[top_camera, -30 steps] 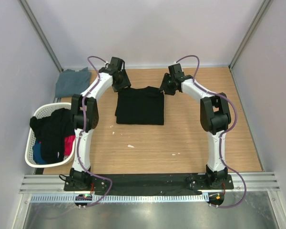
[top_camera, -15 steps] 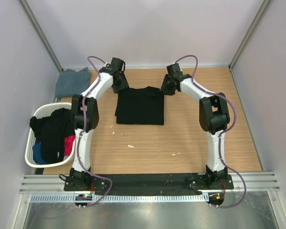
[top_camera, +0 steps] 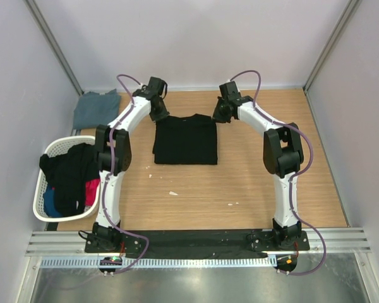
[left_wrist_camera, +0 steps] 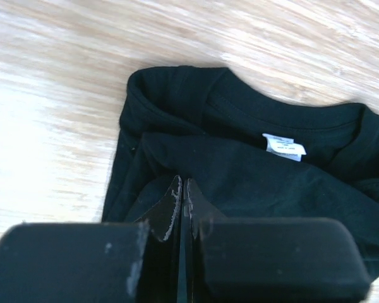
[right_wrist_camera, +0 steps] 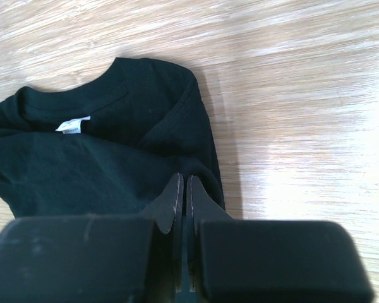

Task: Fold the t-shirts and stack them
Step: Fold the tshirt, then neatly place the folded tshirt to the corner

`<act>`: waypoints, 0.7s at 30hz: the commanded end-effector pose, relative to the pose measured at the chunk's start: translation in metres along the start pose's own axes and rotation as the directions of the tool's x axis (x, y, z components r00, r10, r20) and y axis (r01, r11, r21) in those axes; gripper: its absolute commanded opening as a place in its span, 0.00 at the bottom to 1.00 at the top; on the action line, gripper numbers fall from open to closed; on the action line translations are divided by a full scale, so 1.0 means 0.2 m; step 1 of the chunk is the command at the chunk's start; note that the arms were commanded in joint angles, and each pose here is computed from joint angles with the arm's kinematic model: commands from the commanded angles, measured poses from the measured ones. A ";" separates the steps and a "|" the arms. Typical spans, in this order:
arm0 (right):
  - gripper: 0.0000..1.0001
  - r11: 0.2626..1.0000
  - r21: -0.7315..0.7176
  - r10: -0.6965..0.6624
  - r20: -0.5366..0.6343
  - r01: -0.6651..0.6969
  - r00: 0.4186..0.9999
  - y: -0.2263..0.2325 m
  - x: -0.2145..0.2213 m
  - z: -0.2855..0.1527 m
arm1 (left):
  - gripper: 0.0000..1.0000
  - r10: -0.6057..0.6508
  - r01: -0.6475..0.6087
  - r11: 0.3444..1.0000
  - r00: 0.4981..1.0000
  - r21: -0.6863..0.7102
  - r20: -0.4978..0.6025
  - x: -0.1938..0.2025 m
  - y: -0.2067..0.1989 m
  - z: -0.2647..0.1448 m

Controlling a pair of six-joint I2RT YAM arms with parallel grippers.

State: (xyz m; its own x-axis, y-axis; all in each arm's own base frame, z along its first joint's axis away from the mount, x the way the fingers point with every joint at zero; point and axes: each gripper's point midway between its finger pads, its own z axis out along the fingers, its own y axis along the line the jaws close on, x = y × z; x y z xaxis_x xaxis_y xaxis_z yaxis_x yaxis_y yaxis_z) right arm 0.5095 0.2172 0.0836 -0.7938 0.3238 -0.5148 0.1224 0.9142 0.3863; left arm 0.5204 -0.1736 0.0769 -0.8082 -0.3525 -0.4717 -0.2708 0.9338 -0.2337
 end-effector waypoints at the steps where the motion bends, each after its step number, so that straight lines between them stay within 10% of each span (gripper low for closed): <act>1: 0.01 0.997 -0.070 -0.024 0.110 0.032 0.994 0.15 -0.17 -0.16 | 0.00 -0.030 0.029 0.999 0.995 0.014 0.098 -0.13 -0.02 -0.20; 21: 0.01 0.987 -0.132 -0.070 0.173 0.093 0.982 0.27 -0.24 -0.13 | 0.00 -0.167 0.182 0.982 0.961 -0.049 0.220 -0.24 0.15 -0.33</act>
State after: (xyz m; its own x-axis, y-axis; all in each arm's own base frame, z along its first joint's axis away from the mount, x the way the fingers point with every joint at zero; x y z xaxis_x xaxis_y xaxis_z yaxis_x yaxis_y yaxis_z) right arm 0.5185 0.2356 0.1331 -0.7278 0.3146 -0.6094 0.0271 0.9011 0.4328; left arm 0.5003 -0.1384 0.1343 -0.6857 -0.4715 -0.5545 -0.4033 0.8803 -0.2499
